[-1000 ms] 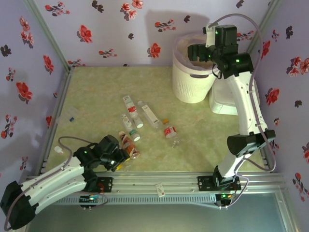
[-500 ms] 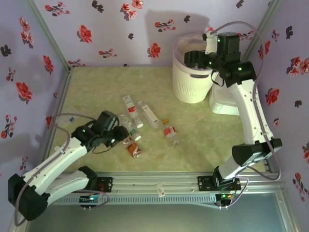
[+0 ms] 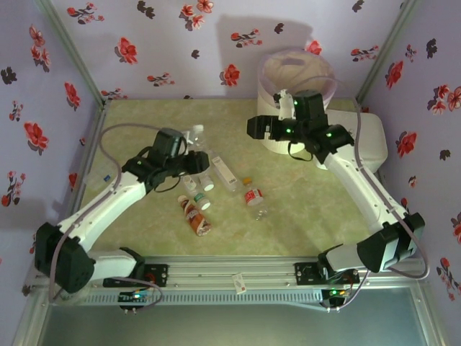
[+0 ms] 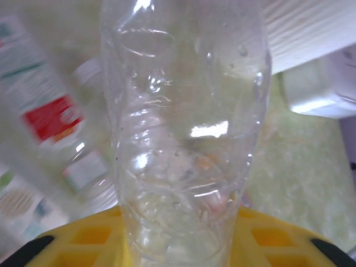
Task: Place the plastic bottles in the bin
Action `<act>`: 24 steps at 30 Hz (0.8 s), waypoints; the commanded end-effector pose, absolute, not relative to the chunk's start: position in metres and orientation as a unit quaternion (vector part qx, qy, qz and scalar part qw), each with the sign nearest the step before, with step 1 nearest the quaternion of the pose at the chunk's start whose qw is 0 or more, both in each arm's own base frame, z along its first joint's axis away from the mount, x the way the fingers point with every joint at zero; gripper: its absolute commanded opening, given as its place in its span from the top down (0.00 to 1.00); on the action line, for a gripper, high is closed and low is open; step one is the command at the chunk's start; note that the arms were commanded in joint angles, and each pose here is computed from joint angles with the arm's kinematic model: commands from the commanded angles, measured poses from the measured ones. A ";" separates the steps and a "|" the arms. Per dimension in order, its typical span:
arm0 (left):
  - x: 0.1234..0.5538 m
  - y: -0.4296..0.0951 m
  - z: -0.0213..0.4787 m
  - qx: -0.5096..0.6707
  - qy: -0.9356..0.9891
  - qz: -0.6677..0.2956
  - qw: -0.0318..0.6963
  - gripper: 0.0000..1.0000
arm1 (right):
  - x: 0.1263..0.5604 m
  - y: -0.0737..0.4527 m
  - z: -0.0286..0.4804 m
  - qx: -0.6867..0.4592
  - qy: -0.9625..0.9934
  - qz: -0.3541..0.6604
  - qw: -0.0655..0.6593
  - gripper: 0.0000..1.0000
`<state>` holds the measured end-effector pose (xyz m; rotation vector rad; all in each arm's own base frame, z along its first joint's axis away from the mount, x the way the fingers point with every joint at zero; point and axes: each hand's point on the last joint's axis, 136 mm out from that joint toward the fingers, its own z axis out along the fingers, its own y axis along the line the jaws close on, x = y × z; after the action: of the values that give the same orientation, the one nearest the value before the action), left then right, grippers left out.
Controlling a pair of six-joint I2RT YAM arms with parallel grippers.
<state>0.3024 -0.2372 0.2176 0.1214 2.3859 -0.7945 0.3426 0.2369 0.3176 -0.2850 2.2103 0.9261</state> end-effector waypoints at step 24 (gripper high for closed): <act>0.293 -0.295 0.274 0.228 0.799 -0.430 0.354 0.63 | 0.339 0.343 0.308 -0.116 0.798 0.527 0.268 0.18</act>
<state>0.2921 -0.2922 0.2539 0.5473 2.1460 -1.0942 0.3410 0.3349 0.2849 -0.2785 2.2142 1.3672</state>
